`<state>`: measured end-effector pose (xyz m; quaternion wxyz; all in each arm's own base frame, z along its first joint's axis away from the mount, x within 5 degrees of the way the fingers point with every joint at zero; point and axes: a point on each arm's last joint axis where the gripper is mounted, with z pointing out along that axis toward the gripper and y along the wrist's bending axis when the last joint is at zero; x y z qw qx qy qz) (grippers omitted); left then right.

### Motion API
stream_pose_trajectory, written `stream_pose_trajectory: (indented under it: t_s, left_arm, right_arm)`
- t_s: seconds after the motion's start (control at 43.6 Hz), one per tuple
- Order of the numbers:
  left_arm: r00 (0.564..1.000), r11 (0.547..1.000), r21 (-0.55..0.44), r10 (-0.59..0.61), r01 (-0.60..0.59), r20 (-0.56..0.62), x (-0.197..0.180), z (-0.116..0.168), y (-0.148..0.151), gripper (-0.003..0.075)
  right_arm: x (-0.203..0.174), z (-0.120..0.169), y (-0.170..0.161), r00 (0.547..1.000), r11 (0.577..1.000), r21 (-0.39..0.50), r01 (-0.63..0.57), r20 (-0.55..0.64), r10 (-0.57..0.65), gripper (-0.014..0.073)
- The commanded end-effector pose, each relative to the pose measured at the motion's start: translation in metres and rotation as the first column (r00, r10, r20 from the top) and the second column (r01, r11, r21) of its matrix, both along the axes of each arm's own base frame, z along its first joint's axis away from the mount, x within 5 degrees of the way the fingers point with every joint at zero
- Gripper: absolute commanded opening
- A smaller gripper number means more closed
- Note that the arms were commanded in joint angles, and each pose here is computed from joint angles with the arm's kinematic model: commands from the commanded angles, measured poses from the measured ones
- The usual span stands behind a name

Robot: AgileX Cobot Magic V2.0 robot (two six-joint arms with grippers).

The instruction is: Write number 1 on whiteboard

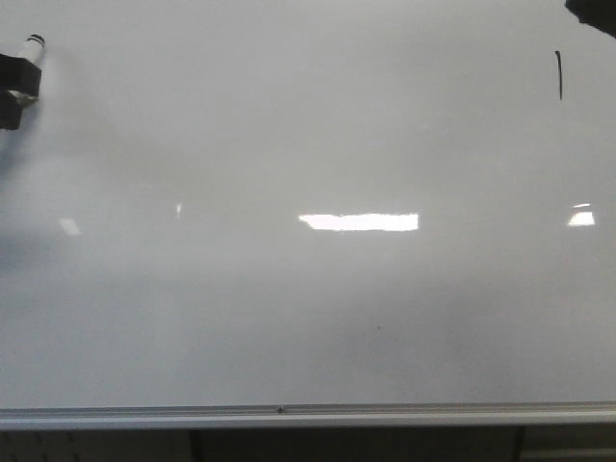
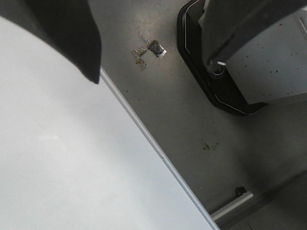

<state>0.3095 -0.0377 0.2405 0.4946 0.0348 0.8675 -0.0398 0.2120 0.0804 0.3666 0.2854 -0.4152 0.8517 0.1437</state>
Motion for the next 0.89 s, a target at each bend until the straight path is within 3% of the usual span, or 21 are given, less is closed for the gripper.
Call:
stream_pose_trajectory:
  t_s: [0.0, 0.138, 0.367, 0.642, 0.872]
  left_arm:
    - [0.989, 0.999, -0.046, 0.024, -0.017, 0.144, 0.01, 0.017, -0.001, 0.0075]
    - [0.99, 0.999, -0.045, 0.022, -0.016, 0.141, 0.015, 0.01, -0.002, 0.0139]
    - [0.991, 0.999, -0.043, 0.022, -0.016, 0.13, 0.016, 0.007, -0.002, 0.0406]
    - [0.997, 1.0, -0.01, -0.001, 0.002, 0.08, 0.001, 0.022, -0.001, 0.0431]
    - [0.999, 0.993, 0.112, -0.033, 0.036, -0.028, -0.055, 0.064, 0.009, 0.0431]
  right_arm:
    - [-0.003, 0.017, 0.0, 0.997, 0.999, 0.05, 0.016, 0.076, -0.02, 0.0486]
    - [-0.002, 0.018, 0.0, 0.996, 0.998, 0.053, 0.021, 0.087, -0.026, 0.0486]
    - [-0.002, 0.018, 0.0, 0.996, 0.998, 0.054, 0.022, 0.088, -0.027, 0.0486]
    - [-0.003, 0.018, 0.0, 0.996, 0.996, 0.068, 0.06, 0.055, -0.064, 0.0486]
    - [-0.016, 0.024, -0.012, 0.956, 0.955, 0.058, 0.291, -0.052, -0.289, 0.0486]
